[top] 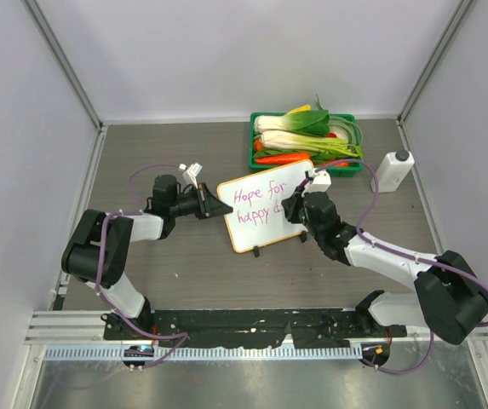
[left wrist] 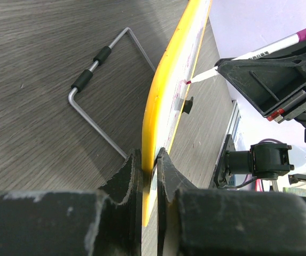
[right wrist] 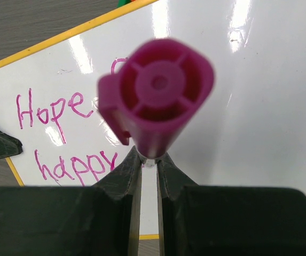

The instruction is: Write a sentence on the whiteboard

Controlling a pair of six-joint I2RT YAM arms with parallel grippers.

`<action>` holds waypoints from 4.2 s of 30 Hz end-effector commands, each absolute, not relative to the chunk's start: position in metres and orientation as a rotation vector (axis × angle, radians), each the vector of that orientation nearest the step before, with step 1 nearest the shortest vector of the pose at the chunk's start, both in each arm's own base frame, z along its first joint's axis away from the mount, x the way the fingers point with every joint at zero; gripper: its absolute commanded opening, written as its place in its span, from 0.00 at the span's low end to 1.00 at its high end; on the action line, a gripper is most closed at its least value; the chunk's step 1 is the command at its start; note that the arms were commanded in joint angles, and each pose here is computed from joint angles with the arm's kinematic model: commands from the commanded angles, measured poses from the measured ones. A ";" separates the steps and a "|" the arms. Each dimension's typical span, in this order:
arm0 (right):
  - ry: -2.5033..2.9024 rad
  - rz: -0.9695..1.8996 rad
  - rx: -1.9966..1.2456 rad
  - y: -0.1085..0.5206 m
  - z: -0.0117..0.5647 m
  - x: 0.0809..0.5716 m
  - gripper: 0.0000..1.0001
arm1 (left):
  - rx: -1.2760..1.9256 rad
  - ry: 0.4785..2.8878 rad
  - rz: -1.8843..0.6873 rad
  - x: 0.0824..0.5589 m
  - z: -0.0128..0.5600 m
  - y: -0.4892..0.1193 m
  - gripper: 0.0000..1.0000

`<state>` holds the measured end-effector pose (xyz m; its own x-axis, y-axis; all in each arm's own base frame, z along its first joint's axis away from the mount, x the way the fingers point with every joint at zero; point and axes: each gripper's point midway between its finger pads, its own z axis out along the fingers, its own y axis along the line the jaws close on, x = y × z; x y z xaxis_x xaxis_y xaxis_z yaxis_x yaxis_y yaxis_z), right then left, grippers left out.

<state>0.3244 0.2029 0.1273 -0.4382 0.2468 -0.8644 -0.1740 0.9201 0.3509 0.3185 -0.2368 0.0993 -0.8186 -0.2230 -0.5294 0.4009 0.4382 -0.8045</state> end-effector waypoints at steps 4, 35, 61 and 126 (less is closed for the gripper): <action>1.989 0.428 0.069 0.192 0.120 0.320 0.01 | 0.056 2.273 -1.222 0.316 0.049 -0.218 0.00; 1.849 0.503 0.112 0.186 0.182 0.316 0.01 | 0.060 2.264 -1.220 0.316 0.051 -0.218 0.00; 1.833 0.466 0.152 0.193 0.178 0.339 0.01 | 0.062 2.266 -1.212 0.317 0.050 -0.218 0.00; 1.949 0.421 0.108 0.189 0.132 0.327 0.01 | 0.064 2.264 -1.216 0.317 0.051 -0.218 0.00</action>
